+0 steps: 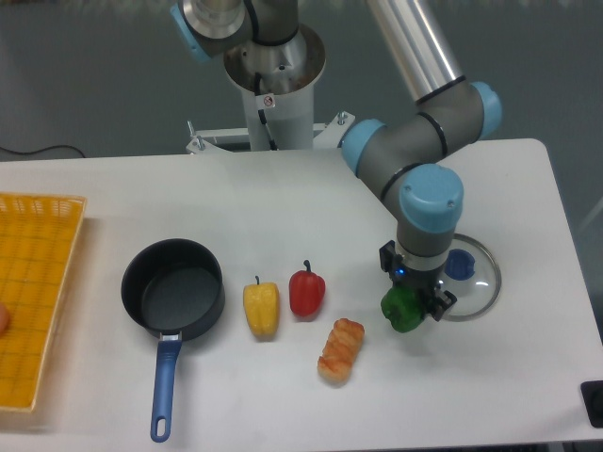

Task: Pick up the green chilies
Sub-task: 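Close the gripper on the green pepper and lift it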

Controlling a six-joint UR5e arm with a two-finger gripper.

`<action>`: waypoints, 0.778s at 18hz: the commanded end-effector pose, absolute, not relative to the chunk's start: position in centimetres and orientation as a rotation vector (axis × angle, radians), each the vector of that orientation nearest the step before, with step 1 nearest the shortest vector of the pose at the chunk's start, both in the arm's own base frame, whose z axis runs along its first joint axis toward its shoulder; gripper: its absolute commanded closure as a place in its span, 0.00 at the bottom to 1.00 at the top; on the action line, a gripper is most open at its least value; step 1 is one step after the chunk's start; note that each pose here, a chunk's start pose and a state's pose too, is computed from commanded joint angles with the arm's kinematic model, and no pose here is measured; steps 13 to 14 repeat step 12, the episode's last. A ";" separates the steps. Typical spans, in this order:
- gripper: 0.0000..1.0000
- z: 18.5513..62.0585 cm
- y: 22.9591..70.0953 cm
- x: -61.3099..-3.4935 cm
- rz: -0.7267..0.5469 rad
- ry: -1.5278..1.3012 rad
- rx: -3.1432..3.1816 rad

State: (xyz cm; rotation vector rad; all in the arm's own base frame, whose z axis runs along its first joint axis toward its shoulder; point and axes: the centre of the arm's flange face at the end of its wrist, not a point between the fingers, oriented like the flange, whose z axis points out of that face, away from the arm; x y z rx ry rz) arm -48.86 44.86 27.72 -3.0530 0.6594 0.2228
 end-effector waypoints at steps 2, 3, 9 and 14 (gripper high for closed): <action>0.61 28.1 44.6 -48.6 0.207 0.661 -3.061; 0.61 28.3 44.5 -48.5 0.206 0.664 -3.067; 0.61 29.1 44.2 -48.5 0.233 0.686 -3.091; 0.62 29.1 44.2 -48.5 0.232 0.686 -3.089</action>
